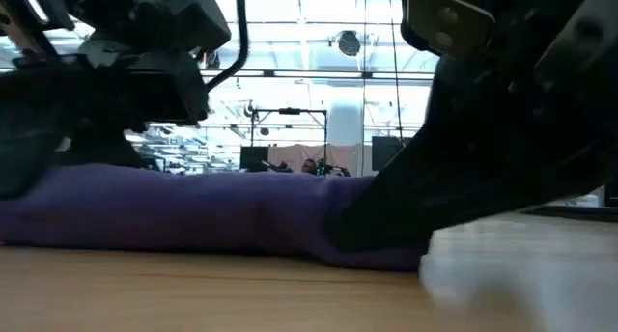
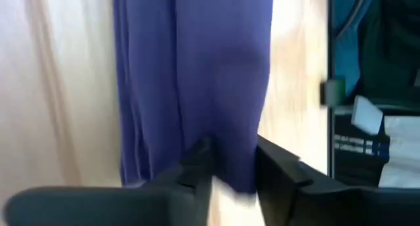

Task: Roll towel
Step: Roll the purple towel

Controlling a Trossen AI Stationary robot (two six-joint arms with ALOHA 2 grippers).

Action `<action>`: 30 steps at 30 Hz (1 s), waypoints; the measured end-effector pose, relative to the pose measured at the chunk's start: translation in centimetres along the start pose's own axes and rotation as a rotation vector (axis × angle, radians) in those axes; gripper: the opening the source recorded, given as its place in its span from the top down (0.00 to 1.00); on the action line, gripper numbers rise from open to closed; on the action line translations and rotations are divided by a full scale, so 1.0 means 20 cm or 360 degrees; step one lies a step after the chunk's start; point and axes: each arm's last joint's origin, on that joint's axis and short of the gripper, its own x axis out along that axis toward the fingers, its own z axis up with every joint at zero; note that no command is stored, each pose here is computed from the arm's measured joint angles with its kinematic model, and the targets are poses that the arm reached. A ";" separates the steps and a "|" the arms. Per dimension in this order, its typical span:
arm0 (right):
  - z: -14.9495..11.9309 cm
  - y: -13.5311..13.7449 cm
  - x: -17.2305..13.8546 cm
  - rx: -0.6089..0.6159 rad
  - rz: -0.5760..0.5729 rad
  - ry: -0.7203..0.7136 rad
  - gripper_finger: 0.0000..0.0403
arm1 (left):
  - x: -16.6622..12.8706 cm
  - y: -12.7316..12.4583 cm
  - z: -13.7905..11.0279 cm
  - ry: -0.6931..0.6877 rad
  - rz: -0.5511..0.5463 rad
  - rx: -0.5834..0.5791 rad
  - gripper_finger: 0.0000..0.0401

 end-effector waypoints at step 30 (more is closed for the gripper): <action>0.17 -0.01 -0.01 0.0599 0.0316 0.0256 0.92 | 0.22 -0.45 -0.22 -0.0528 0.1194 0.1102 0.50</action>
